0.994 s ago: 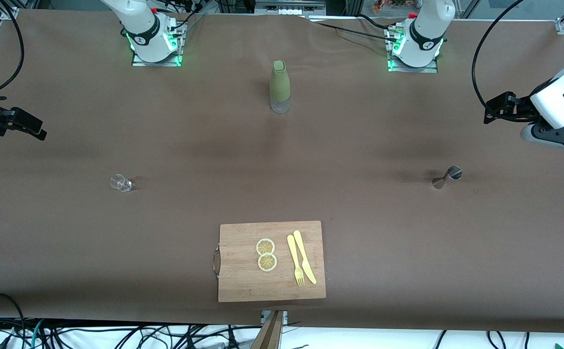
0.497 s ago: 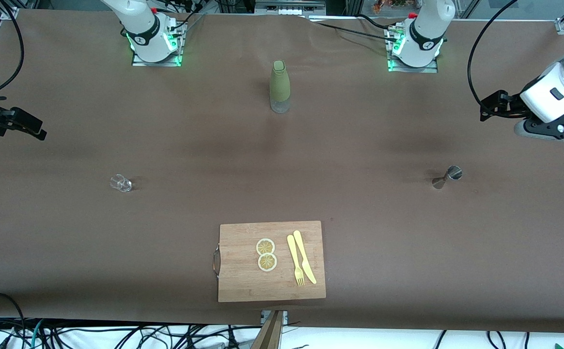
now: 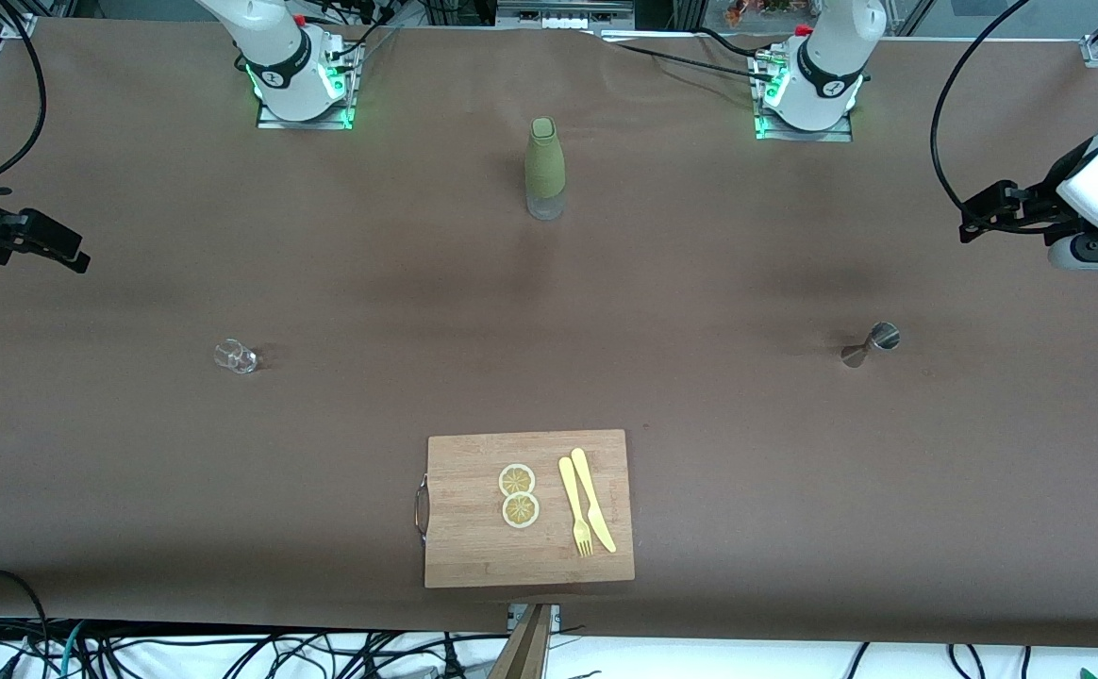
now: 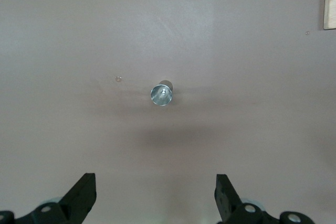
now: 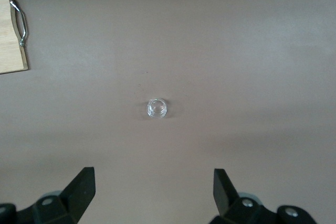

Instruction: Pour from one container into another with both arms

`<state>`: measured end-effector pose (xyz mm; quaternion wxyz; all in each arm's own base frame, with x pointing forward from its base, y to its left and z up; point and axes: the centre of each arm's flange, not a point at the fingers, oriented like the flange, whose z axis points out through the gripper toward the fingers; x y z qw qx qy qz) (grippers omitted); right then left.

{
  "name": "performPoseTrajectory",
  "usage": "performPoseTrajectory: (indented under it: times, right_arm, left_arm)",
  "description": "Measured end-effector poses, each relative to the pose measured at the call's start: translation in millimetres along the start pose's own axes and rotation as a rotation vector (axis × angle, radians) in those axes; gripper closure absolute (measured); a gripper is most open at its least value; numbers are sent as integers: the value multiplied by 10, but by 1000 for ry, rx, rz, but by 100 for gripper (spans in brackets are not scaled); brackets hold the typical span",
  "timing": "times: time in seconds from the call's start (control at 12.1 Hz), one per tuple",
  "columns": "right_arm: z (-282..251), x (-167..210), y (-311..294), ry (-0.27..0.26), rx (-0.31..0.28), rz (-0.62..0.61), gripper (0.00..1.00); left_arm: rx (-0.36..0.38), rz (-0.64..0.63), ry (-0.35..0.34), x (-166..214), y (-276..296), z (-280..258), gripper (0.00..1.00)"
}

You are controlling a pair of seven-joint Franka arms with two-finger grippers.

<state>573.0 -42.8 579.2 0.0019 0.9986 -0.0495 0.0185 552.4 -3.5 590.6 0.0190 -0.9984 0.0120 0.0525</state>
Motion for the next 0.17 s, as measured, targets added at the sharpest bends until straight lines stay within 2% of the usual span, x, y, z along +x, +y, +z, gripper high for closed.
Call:
performPoseTrajectory:
  times: [0.17]
  right_arm:
    - [0, 0, 1, 0, 0, 0, 0]
  left_arm:
    - [0, -1, 5, 0, -3, -31, 0]
